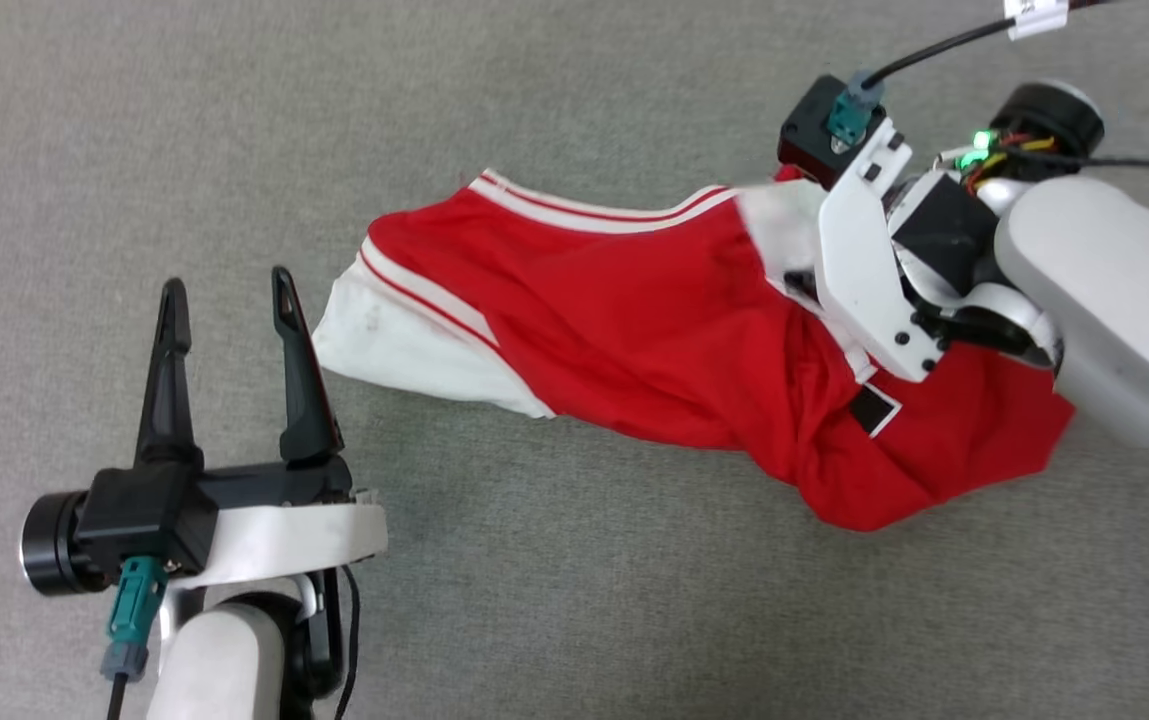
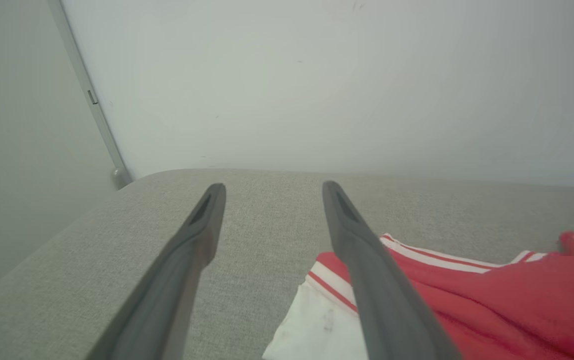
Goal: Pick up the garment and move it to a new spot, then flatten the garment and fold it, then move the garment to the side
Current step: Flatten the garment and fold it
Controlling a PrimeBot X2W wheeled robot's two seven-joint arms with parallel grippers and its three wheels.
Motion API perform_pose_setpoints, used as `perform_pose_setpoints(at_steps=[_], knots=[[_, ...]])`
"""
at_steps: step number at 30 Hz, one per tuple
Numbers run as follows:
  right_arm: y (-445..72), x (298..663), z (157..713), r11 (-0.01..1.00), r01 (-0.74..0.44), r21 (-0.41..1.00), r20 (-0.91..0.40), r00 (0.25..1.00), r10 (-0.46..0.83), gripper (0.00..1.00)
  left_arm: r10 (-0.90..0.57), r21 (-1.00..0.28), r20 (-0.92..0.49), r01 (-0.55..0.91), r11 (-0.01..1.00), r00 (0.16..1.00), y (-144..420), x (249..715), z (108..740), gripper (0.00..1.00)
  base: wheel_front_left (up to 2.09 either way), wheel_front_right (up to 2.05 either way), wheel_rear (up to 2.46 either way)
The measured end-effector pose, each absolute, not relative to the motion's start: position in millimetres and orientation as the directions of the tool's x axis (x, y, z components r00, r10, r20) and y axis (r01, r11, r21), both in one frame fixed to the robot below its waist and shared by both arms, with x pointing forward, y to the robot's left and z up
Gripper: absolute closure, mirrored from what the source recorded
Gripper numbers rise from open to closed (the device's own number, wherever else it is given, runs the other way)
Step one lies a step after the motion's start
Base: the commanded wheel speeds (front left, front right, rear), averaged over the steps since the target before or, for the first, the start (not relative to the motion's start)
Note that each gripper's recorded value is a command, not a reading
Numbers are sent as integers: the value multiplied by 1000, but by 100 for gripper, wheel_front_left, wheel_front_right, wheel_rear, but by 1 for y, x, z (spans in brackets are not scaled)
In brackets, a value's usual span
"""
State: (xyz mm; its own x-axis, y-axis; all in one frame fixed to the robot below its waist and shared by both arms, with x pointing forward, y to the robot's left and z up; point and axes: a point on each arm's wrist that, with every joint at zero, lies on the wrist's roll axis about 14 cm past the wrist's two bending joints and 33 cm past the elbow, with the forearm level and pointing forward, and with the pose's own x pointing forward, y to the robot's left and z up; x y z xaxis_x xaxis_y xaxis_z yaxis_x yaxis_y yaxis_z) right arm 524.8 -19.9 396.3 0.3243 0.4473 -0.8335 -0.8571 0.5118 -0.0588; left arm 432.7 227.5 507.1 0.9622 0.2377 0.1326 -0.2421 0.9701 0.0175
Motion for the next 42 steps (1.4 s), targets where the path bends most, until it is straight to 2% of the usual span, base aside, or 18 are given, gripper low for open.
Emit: perform_pose_setpoints(at_steps=[2, 6, 7, 10, 17, 21, 25, 29, 33, 35, 38, 39, 40, 42], knots=[[-19, 521, 377, 511, -859, -30, -854, 288, 434, 0, 239, 23, 127, -244, 970, 963, 229, 435, 504, 0, 0, 0, 0], [-9, 521, 366, 504, -864, -6, -837, 280, 470, 0, 253, 33, 123, -259, 965, 960, 235, 436, 501, 0, 0, 0, 0], [-7, 524, 372, 499, -866, -28, -808, 313, 499, 100, 255, 34, 127, -261, 965, 959, 235, 436, 502, 0, 0, 0, 0], [-2, 523, 388, 499, -866, -33, -761, 345, 549, 100, 250, 31, 136, -256, 966, 959, 234, 435, 507, 0, 0, 0, 0], [-21, 546, 463, 570, -816, -97, -576, 513, 637, 100, 245, 13, 163, -250, 968, 956, 230, 424, 520, 0, 0, 0, 0], [-66, 550, 483, 657, -748, -89, -515, 599, 613, 100, 229, 0, 165, -232, 973, 960, 223, 421, 521, 0, 0, 0, 0], [-130, 544, 470, 769, -638, -41, -521, 670, 528, 100, 213, -22, 155, -212, 977, 965, 215, 421, 519, 0, 0, 0, 0], [-181, 522, 433, 849, -528, 12, -592, 680, 432, 100, 206, -31, 140, -204, 979, 968, 211, 423, 513, 0, 0, 0, 0], [-216, 497, 390, 910, -410, 64, -675, 654, 342, 100, 196, -32, 123, -194, 981, 973, 208, 426, 506, 0, 0, 0, 0], [-224, 486, 374, 925, -373, 75, -705, 637, 313, 100, 188, -27, 119, -186, 982, 975, 206, 428, 504, 0, 0, 0, 0], [-222, 483, 370, 935, -342, 94, -692, 653, 308, 100, 178, -24, 117, -177, 984, 977, 204, 428, 503, 0, 0, 0, 0], [-221, 482, 371, 938, -331, 107, -679, 664, 312, 60, 175, -21, 118, -174, 985, 978, 203, 428, 504, 0, 0, 0, 0], [-221, 483, 374, 940, -321, 113, -660, 684, 312, 0, 174, -22, 120, -173, 985, 977, 203, 428, 505, 0, 0, 0, 0], [-224, 484, 382, 942, -324, 88, -619, 723, 307, 0, 169, -17, 126, -168, 986, 978, 203, 427, 507, 0, 0, 0, 0]])
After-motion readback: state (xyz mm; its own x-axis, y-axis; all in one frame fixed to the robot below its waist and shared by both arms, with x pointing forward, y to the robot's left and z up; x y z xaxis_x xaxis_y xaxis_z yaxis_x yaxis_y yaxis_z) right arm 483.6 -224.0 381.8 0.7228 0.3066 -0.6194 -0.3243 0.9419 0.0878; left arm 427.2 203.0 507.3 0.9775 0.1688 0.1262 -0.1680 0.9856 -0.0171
